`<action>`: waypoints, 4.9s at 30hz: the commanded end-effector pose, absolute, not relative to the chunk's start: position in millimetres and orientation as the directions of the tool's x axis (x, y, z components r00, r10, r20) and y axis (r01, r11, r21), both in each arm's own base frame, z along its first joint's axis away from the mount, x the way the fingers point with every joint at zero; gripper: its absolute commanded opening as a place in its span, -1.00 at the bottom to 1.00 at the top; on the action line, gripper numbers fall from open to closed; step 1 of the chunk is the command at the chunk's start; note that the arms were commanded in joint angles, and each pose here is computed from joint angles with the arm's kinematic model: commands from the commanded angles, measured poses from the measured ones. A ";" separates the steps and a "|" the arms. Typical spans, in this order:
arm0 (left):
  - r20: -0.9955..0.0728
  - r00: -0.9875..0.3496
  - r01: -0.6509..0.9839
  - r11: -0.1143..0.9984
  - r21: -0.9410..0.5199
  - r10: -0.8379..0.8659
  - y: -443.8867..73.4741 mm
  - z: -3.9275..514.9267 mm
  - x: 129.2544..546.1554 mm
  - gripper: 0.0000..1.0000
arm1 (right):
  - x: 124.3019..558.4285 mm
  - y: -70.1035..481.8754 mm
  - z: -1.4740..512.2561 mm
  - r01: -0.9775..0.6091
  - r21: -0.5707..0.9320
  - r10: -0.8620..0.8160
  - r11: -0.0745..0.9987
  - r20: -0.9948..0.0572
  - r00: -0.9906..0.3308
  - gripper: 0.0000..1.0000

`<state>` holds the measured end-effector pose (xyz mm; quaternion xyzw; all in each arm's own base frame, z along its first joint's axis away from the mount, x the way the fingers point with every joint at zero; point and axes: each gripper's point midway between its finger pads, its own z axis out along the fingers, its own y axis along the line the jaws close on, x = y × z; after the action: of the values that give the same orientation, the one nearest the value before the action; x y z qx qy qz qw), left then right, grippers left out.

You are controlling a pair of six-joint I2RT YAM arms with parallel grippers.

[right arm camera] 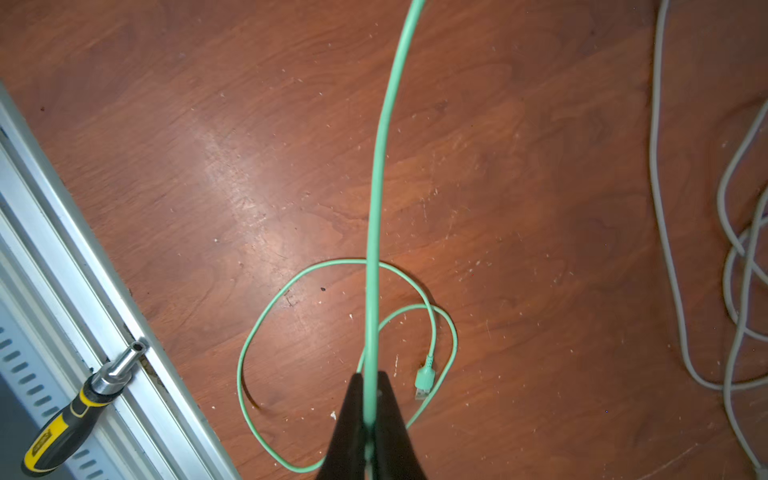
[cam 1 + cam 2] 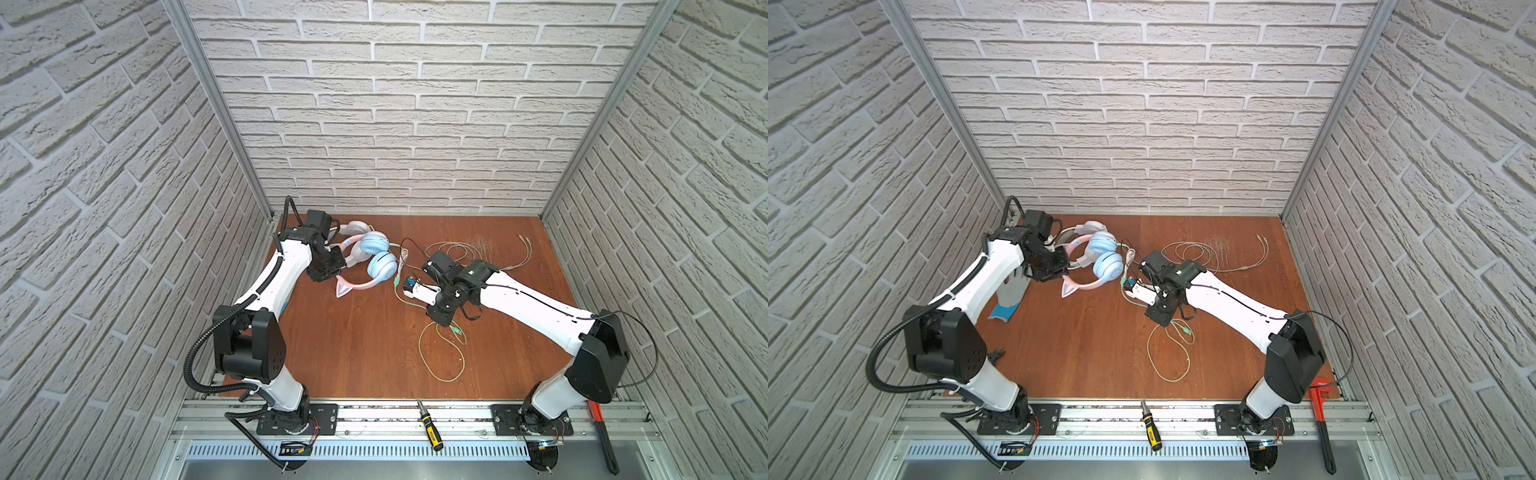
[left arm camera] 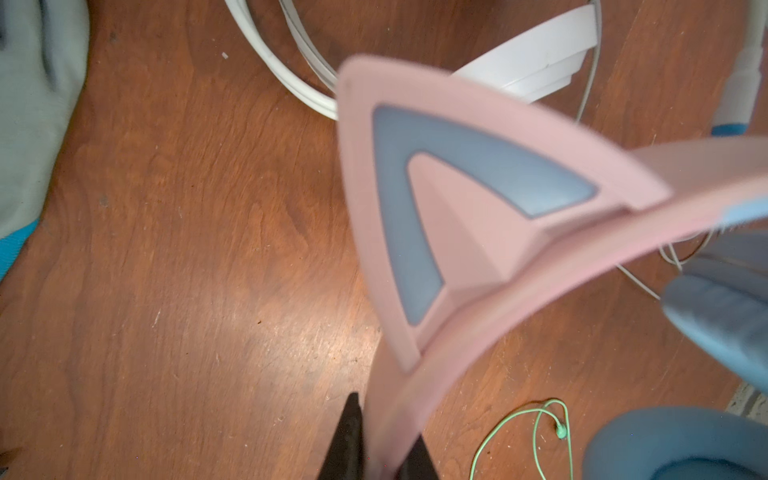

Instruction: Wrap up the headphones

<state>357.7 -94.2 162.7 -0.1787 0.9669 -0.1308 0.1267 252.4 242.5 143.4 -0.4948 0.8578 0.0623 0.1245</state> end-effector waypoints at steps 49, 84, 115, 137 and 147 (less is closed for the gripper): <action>-0.058 -0.996 0.081 0.981 -0.177 0.072 -150.4 124.2 330.2 -1.00 | 312.5 310.3 189.6 -0.967 -0.166 -0.950 0.193 -0.280 -0.142 -0.82; -0.015 -0.979 0.200 0.956 -0.215 0.202 -166.0 108.7 311.9 -1.00 | 360.8 304.0 192.4 -0.881 -0.320 -0.900 0.349 -0.375 -0.221 -0.53; -0.048 -0.956 0.292 0.931 -0.221 0.289 -177.9 119.7 308.3 -1.00 | 389.5 306.5 201.7 -0.885 -0.359 -0.874 0.298 -0.474 -0.102 -0.53; -0.056 -0.980 0.198 0.933 -0.302 0.190 -161.3 110.9 321.2 -1.00 | 329.7 185.4 155.9 -0.535 0.265 -0.316 0.802 -0.572 -0.757 -0.03; -0.082 -0.980 0.198 0.916 -0.349 0.180 -152.2 123.4 320.3 -1.00 | 323.9 204.6 124.7 -0.439 0.486 -0.107 0.755 -0.570 -0.815 0.17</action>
<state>325.3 -144.6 101.3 0.0816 0.9871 -0.1374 0.0039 306.5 186.6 97.0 -0.1722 0.9281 0.2548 0.2097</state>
